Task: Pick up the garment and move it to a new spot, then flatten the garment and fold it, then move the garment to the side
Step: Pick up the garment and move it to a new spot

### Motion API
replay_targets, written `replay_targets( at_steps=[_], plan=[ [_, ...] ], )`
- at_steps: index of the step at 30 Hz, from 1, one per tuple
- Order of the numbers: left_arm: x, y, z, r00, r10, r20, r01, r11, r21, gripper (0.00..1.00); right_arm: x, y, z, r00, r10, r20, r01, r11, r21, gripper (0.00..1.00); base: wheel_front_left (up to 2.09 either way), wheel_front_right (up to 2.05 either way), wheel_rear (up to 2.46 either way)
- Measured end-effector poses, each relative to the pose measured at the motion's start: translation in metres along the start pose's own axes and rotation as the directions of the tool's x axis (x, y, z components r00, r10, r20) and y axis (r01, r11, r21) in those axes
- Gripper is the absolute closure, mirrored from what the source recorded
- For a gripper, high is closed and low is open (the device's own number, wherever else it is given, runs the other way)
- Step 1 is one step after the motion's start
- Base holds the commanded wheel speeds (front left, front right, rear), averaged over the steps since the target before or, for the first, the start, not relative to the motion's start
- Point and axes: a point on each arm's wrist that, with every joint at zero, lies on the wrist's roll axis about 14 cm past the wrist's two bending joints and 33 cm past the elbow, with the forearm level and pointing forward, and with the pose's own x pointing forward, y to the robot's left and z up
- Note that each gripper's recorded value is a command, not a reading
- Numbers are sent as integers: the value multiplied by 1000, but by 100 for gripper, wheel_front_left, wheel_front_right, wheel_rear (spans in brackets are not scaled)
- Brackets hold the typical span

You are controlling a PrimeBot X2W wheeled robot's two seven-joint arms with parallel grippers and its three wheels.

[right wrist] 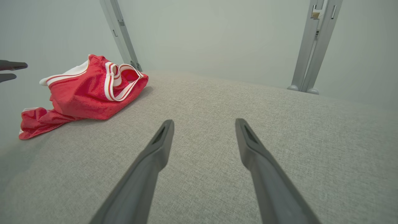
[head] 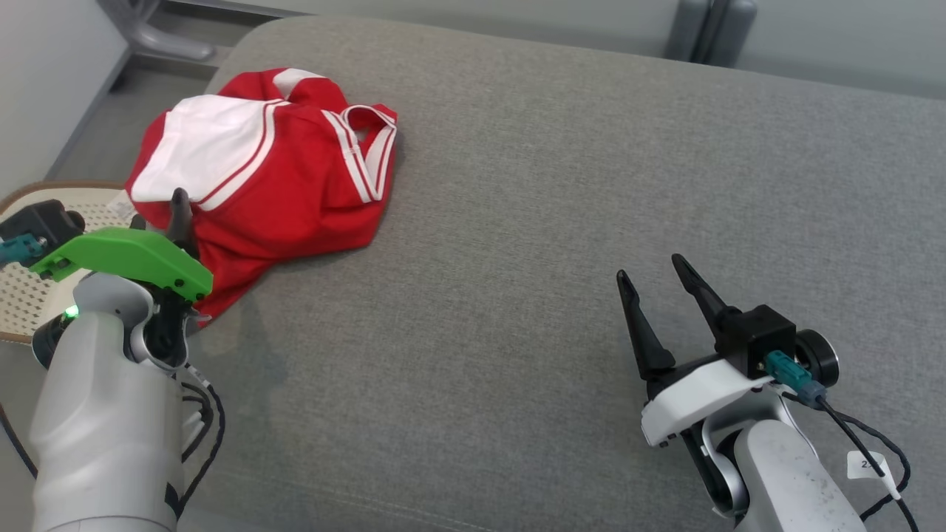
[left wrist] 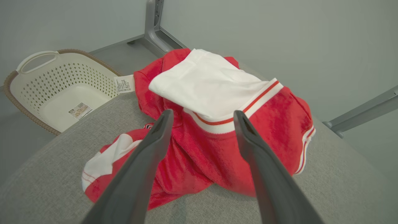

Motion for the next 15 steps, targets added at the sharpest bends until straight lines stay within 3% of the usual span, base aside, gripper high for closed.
replay_targets(
  at_steps=[7, 14, 15],
  plan=[
    [32, -7, -36, 988, 31, -154, -33, 999, -6, 0, -13, -33, -13, 995, -90, -36, 90, 996, -6, 0, 0, 0, 0],
    [48, -3, -65, 968, 95, -234, -81, 994, 71, 0, -27, -55, -24, 985, -156, -70, 156, 988, -9, 0, 0, 0, 0],
    [49, -4, -69, 967, 95, -237, -75, 993, 90, 65, -29, -57, -25, 984, -164, -73, 163, 987, -9, 0, 0, 0, 0]
  ],
)
